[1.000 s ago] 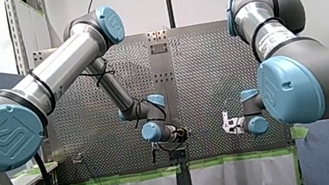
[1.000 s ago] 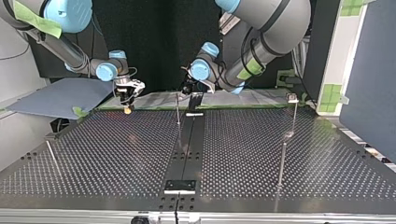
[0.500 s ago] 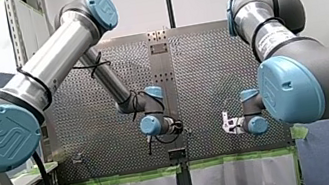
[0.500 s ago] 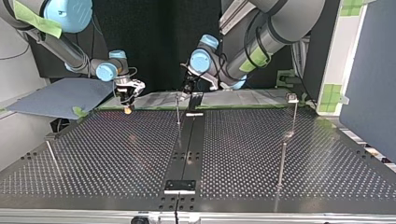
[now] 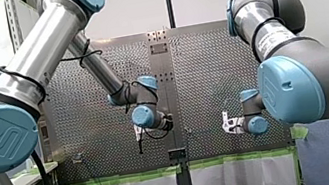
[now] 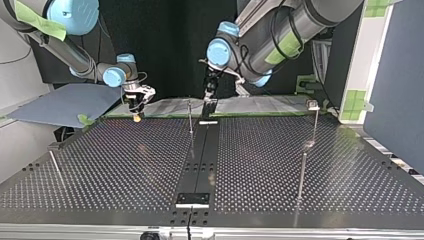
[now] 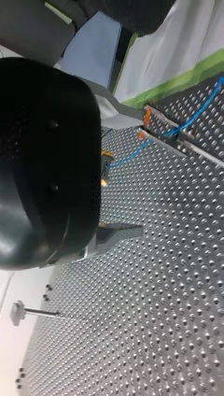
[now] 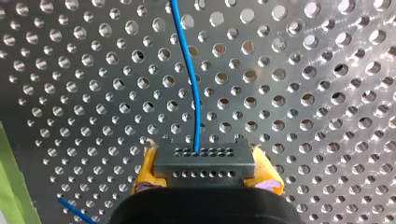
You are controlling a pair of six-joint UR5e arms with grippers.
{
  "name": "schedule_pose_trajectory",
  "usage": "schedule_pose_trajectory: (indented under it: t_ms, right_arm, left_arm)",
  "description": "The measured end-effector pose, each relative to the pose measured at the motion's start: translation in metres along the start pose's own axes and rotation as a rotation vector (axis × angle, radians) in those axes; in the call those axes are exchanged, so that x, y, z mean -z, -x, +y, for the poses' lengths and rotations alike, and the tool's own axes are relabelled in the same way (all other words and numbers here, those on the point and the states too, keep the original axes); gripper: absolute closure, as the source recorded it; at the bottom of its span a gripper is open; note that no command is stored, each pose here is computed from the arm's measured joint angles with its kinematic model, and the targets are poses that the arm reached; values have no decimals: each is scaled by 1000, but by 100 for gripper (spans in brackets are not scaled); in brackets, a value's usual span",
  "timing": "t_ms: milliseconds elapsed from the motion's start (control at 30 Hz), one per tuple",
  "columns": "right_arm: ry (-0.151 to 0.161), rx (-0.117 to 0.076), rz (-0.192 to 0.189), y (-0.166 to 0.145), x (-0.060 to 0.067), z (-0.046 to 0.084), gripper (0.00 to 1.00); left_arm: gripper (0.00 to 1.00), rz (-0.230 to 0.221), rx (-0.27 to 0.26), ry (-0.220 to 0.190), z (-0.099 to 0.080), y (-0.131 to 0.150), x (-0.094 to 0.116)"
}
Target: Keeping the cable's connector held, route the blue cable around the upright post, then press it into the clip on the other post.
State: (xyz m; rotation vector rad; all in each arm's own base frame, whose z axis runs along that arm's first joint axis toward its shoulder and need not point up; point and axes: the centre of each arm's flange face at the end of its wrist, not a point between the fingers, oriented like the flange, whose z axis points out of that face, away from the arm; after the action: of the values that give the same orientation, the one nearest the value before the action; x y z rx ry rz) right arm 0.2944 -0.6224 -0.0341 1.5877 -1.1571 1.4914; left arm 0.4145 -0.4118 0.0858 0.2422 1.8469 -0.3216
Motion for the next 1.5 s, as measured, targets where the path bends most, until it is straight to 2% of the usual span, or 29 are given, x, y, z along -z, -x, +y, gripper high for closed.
schedule_pose_trajectory:
  t_ms: [333, 733, 1033, 1267, 1500]
  right_arm:
    - [-6, -13, -1, 0, 0, -2, 100]
    - [-9, -15, -4, 1, 0, -3, 100]
    - [-14, -15, -6, 1, 1, -4, 100]
    - [-14, -15, -9, 1, 1, -5, 100]
    - [-14, -16, -16, 2, 2, -5, 100]
  left_arm:
    - [0, 57, -57, 98, 17, 7, 43]
    - [0, 55, -43, 218, 38, 20, 96]
    - [0, 49, -35, 290, 52, 25, 137]
    - [0, 39, -18, 315, 58, 27, 168]
    - [0, 11, 17, 310, 63, 28, 193]
